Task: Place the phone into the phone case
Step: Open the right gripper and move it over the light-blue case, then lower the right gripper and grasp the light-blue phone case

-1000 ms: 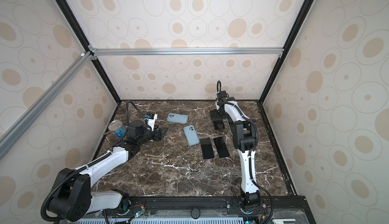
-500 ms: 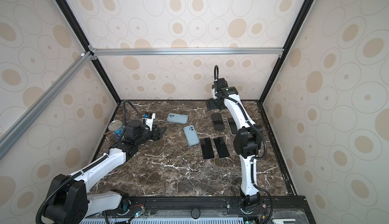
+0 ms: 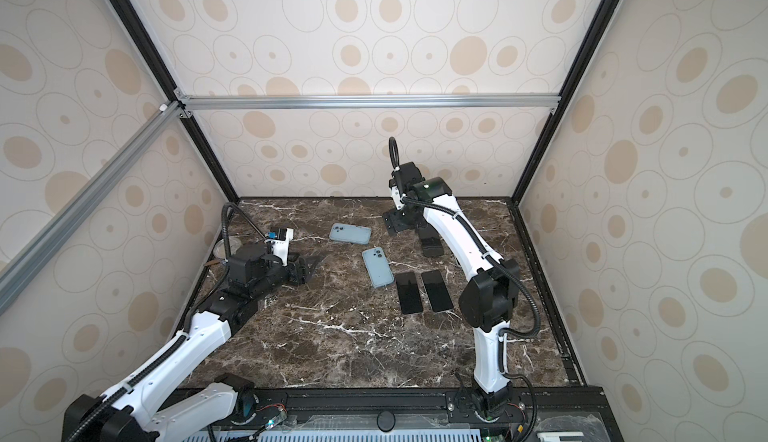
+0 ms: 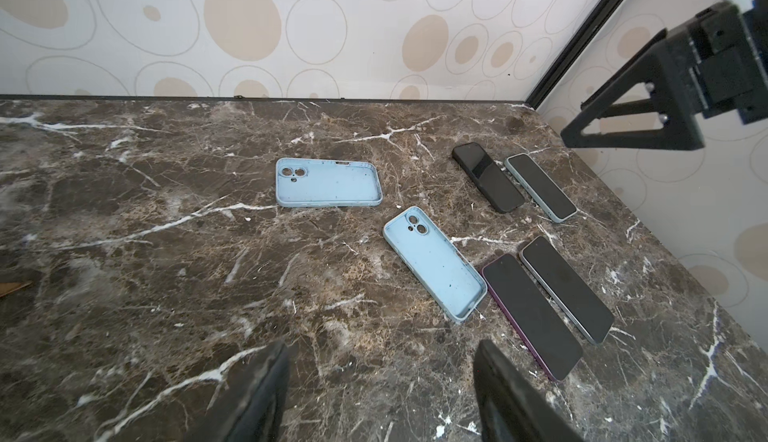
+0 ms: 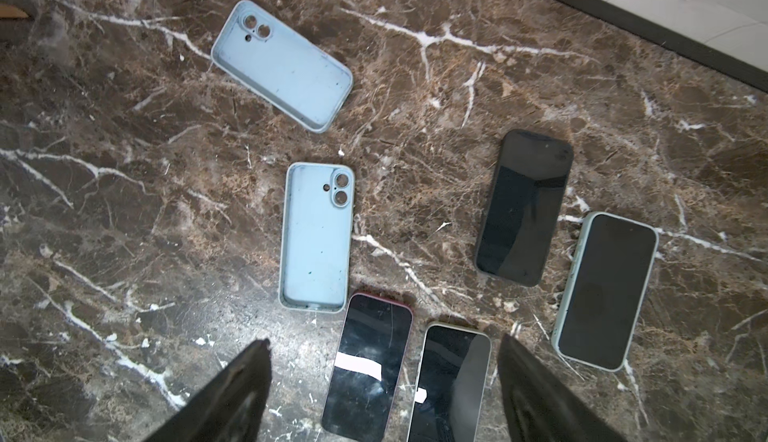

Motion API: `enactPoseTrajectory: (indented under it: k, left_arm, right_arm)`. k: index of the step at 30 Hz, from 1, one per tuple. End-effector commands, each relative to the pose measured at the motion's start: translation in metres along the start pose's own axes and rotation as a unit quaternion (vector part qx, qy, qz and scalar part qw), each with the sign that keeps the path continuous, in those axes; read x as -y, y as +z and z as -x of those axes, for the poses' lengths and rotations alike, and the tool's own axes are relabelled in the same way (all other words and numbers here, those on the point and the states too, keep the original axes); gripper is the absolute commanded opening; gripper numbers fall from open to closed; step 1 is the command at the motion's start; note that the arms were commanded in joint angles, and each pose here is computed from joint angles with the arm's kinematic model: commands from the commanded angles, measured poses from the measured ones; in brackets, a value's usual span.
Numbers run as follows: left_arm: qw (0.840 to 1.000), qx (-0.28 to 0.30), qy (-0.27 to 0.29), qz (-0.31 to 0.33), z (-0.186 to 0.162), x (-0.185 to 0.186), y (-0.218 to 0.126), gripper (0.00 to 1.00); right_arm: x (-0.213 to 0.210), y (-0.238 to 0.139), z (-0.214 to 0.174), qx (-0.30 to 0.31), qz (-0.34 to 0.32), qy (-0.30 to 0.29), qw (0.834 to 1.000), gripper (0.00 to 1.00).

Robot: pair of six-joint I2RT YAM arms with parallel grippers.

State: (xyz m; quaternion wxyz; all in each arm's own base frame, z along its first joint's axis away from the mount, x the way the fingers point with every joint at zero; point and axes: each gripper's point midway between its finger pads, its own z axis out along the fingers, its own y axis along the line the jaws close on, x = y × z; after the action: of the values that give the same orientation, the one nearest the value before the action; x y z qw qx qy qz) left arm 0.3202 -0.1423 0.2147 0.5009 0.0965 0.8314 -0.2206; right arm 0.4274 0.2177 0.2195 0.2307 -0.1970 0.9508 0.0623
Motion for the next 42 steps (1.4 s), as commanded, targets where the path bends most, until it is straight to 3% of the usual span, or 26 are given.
enactPoseTrajectory:
  k: [1,11,23,42]
  left_arm:
    - [0.999,-0.024,0.004,0.023,-0.019,-0.009,-0.009,0.70]
    - [0.999,-0.021,0.012,0.038,-0.040,-0.017,-0.021,0.72]
    - [0.997,-0.012,0.018,0.070,-0.038,-0.026,-0.029,0.74]
    - [0.998,-0.013,0.017,0.060,-0.039,-0.023,-0.027,0.74]
  right_arm:
    - [-0.026,0.001,-0.006,0.002,0.022,-0.002,1.000,0.82]
    - [-0.076,0.063,-0.009,-0.022,0.067,0.036,0.997,0.71]
    - [-0.094,0.122,0.001,-0.013,0.088,0.088,0.992,0.72]
    - [-0.113,0.194,-0.016,-0.079,0.121,0.109,0.984,0.70]
